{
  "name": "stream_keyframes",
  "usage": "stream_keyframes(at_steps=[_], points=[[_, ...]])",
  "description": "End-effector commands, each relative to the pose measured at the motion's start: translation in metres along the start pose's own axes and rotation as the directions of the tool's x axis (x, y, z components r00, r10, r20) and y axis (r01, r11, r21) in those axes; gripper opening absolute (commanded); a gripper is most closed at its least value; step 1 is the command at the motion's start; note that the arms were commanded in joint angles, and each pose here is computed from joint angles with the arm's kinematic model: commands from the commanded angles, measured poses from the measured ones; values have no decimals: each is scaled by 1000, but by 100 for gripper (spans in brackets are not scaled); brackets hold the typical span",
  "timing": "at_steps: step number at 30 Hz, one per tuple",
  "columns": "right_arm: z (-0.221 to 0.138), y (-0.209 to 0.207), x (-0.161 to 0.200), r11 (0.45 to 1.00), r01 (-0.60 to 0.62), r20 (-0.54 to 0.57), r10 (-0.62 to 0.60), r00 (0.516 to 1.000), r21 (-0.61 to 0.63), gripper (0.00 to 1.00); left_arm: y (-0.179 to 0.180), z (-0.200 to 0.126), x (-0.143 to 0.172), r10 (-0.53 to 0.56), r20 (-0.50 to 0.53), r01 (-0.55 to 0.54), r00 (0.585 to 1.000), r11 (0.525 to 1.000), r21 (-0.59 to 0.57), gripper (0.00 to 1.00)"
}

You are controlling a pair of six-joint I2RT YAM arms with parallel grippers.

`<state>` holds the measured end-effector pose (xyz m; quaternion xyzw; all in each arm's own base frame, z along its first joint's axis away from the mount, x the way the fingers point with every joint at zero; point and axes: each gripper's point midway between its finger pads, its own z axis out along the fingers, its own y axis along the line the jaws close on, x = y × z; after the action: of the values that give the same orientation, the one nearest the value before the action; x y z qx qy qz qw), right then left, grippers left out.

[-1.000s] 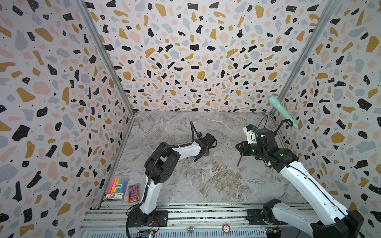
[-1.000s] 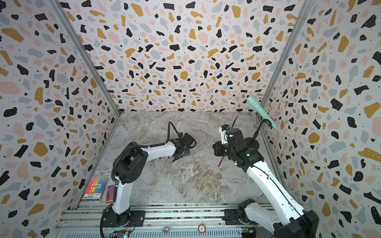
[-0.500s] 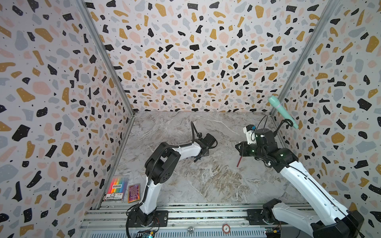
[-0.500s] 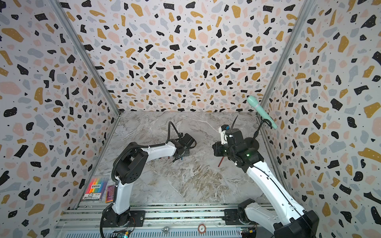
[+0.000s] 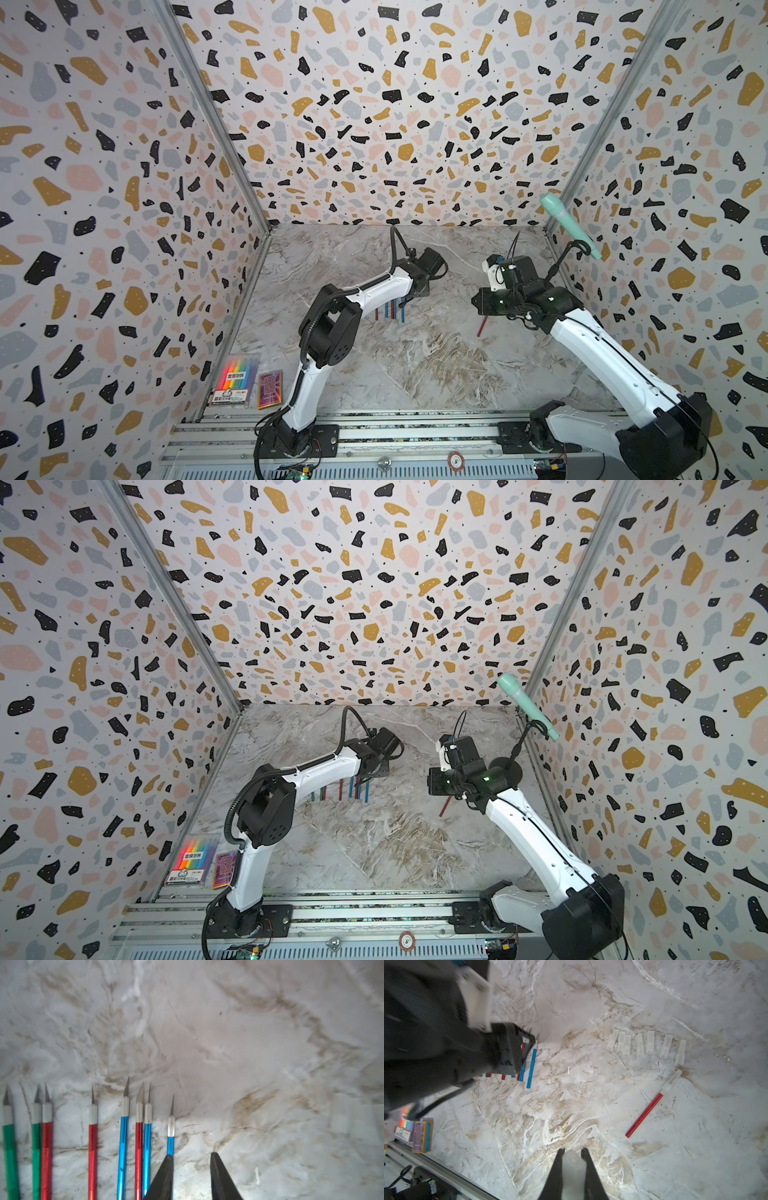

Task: Remove protective caps from carving knives
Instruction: Place the carving knife at the center of the board, then place the protective sleeve at the center of the board.

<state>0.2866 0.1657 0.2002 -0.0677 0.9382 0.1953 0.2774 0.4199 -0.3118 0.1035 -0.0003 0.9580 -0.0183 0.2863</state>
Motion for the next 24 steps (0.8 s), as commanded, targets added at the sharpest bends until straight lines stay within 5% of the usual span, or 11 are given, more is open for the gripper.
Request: stream_keyframes(at_steps=[1,9,18,24], points=[[6,1,-8,999,46,-45,-45,998,24,0,-5,-53,-44,23,88,-26,996,999,36,35],[62,-12,-25,995,64,-166,-51,985,70,0,58,-157,-101,-62,339,42,939,997,68,56],[135,-26,-48,988,90,-292,-50,955,127,0,146,-216,-58,-84,508,61,857,996,61,90],[178,-41,-43,968,134,-398,-40,917,212,0,193,-234,-21,-50,589,66,807,998,-6,96]])
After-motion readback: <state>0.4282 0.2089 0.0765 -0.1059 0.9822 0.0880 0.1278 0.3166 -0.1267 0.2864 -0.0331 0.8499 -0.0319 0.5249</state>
